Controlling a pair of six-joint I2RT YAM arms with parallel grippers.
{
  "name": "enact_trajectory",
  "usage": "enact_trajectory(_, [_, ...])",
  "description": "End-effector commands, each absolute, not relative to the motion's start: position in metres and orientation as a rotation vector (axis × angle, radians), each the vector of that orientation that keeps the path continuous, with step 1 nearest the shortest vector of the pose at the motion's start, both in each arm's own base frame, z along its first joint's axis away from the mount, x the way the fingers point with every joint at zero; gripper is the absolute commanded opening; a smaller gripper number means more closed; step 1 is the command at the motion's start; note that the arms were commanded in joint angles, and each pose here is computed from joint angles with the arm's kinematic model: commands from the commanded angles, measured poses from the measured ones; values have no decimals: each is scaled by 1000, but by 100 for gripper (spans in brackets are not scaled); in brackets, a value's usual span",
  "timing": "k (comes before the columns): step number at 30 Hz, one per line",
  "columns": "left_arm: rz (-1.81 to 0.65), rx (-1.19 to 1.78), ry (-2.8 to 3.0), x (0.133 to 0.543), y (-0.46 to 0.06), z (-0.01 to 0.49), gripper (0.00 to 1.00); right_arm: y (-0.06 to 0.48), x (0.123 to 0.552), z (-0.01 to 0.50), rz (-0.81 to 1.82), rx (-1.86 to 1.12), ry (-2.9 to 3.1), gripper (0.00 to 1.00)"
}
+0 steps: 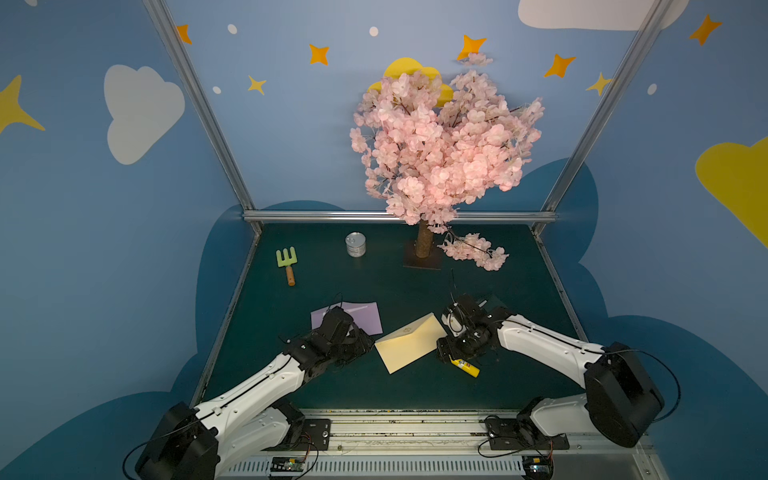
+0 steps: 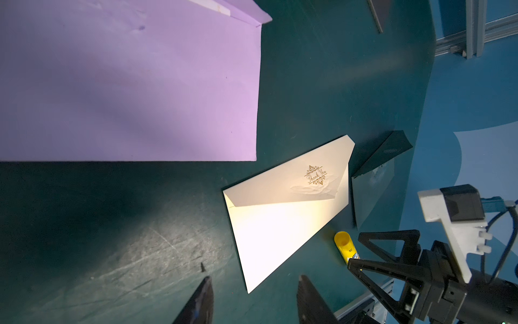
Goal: Seal the envelope with a glue stick
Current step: Pick up the glue stick from the center of the board.
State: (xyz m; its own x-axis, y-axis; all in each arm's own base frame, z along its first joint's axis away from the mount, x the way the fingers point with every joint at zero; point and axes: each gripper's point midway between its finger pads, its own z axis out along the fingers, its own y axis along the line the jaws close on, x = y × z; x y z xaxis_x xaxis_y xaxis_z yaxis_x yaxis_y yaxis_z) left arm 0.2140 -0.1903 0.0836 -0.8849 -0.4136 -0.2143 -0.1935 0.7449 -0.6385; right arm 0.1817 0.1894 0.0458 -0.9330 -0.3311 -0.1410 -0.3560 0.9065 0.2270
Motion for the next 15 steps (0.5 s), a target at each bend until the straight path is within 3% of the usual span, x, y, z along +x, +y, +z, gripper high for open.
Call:
enact_trajectory(1, [-923,-449,2602,216,-196,87,50,173,168,33,254,-556,3044,89])
enact_trajectory(9, [-918,-447,2601,214,-196,85,50,163,153,16,128,-496,3119,87])
enact_trajectory(15, [-918,-458,2597,214,-194,85,50,156,146,18,45,-439,3144,74])
